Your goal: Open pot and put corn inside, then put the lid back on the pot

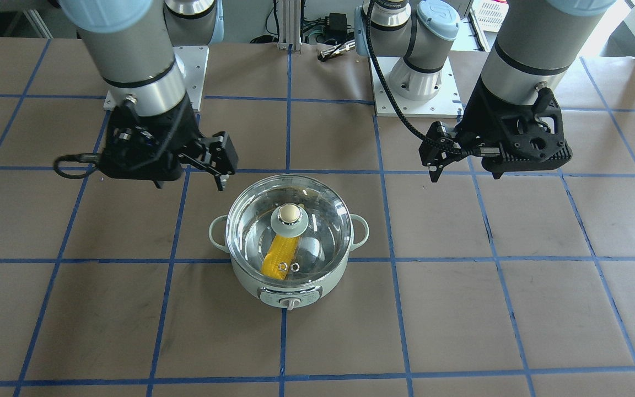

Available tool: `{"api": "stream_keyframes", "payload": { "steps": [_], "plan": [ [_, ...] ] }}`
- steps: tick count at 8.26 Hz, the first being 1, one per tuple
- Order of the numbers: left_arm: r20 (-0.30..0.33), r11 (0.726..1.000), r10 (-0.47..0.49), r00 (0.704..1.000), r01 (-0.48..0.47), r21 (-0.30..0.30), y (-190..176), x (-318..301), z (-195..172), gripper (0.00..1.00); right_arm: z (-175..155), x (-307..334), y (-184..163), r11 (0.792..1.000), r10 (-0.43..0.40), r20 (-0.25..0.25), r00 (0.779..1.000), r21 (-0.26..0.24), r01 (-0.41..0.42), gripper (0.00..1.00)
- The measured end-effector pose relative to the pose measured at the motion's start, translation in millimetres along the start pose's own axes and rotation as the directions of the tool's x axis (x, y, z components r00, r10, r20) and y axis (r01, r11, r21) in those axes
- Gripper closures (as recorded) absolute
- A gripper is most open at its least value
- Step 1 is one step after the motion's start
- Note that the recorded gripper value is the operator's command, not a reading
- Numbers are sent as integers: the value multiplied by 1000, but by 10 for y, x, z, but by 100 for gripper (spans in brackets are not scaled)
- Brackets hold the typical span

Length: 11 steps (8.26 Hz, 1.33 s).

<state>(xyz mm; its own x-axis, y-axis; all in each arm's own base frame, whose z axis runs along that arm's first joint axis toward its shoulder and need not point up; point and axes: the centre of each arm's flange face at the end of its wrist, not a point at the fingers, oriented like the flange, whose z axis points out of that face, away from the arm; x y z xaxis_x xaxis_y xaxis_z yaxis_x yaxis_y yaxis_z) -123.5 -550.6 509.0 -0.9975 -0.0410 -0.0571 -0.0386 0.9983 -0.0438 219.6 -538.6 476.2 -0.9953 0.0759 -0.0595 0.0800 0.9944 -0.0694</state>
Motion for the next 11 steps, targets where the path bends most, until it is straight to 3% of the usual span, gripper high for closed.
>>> {"api": "stream_keyframes", "payload": {
  "steps": [3, 11],
  "plan": [
    [1, 1000, 0, 1000, 0, 0, 0, -1, 0, 0, -525, 775, 143, 999, -50, 19, 999, -11, 51, 0],
    [5, 1000, 0, 1000, 0, -1, -5, -5, 8, 0, -638, 851, 199, 997, -72, 25, 997, 4, 72, 0]
  ]
}}
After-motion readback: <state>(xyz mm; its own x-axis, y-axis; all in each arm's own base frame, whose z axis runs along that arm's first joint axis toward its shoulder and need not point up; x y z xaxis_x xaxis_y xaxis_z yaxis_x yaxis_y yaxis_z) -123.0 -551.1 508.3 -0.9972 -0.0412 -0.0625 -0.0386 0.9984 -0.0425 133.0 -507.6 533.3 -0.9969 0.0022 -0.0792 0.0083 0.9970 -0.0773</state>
